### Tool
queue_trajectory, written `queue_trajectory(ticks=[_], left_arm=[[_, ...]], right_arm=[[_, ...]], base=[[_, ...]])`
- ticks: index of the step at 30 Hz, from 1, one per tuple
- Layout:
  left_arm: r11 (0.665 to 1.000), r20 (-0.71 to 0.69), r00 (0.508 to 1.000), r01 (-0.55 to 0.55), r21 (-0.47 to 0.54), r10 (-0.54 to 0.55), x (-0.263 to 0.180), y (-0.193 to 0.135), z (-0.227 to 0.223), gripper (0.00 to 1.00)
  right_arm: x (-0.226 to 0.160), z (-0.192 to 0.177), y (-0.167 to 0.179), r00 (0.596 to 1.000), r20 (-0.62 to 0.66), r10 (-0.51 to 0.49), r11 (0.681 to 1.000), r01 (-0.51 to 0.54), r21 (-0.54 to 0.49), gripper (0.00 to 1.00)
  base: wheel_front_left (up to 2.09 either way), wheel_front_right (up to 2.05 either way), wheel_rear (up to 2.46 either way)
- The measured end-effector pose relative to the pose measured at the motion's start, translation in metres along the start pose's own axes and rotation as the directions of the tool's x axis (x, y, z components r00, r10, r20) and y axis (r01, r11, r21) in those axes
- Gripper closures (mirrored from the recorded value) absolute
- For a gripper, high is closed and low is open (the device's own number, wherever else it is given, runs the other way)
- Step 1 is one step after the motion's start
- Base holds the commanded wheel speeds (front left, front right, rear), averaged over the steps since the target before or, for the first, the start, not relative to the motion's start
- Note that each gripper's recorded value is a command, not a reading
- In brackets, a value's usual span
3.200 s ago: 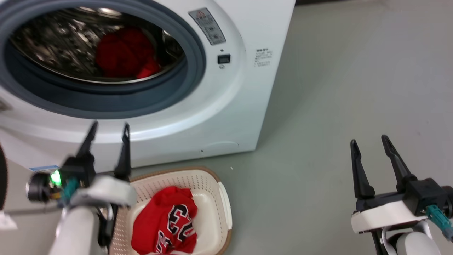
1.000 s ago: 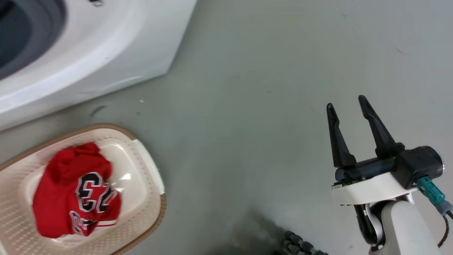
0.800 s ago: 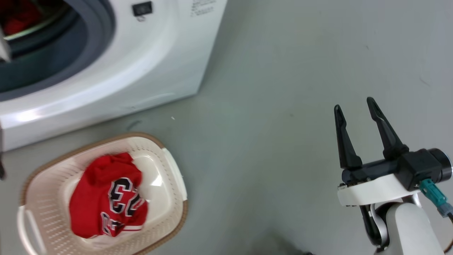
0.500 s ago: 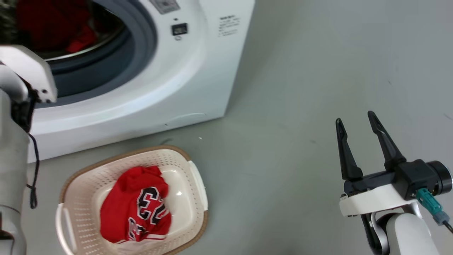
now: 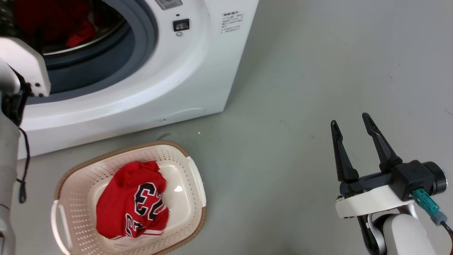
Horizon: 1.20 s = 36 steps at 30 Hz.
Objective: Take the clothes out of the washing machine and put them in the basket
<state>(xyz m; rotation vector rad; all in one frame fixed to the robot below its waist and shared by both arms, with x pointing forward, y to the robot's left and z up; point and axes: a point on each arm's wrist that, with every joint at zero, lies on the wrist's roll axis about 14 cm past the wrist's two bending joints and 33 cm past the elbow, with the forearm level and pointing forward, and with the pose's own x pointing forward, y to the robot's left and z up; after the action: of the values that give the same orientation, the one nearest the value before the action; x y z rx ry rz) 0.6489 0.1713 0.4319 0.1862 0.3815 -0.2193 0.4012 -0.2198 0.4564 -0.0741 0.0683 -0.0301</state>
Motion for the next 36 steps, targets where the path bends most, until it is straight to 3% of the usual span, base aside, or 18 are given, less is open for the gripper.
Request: queue_trajectory(ticks=[8, 13, 25, 33, 34, 36], left_arm=[[0.998, -0.163, 0.984, 0.065, -0.016, -0.067, 0.048, -0.025, -0.009, 0.0], [0.999, -0.275, 0.96, 0.041, -0.004, -0.041, 0.082, -0.016, -0.011, 0.0], [1.0, -0.584, 0.812, 0.011, 0.0, -0.009, 0.132, -0.032, -0.082, 0.0], [1.0, -0.632, 0.775, 0.003, -0.029, -0.02, 0.14, -0.036, -0.104, 0.01], [0.999, -0.639, 0.769, 0.001, -0.04, -0.026, 0.14, -0.037, -0.106, 1.0], [0.999, -0.643, 0.765, 0.004, -0.05, -0.035, 0.139, -0.038, -0.107, 1.0]], right_arm=[[0.007, -0.023, -0.002, 0.998, -0.064, -0.009, 1.0, 0.01, 0.02, 0.0], [0.009, -0.044, -0.001, 0.992, -0.124, -0.008, 0.999, 0.013, 0.038, 0.0], [-0.012, -0.079, -0.018, 0.963, -0.26, -0.076, 0.996, 0.087, 0.03, 0.0], [-0.012, -0.088, -0.023, 0.954, -0.286, -0.094, 0.994, 0.104, 0.02, 0.0], [-0.012, -0.088, -0.023, 0.954, -0.286, -0.094, 0.994, 0.104, 0.02, 0.0], [-0.011, -0.089, -0.022, 0.953, -0.288, -0.092, 0.995, 0.102, 0.02, 0.0]], base=[[0.0, 0.0, 0.0], [0.0, 0.0, 0.0], [0.0, 0.0, 0.0], [0.0, 0.0, 0.0], [0.0, 0.0, 0.0], [0.0, 0.0, 0.0]])
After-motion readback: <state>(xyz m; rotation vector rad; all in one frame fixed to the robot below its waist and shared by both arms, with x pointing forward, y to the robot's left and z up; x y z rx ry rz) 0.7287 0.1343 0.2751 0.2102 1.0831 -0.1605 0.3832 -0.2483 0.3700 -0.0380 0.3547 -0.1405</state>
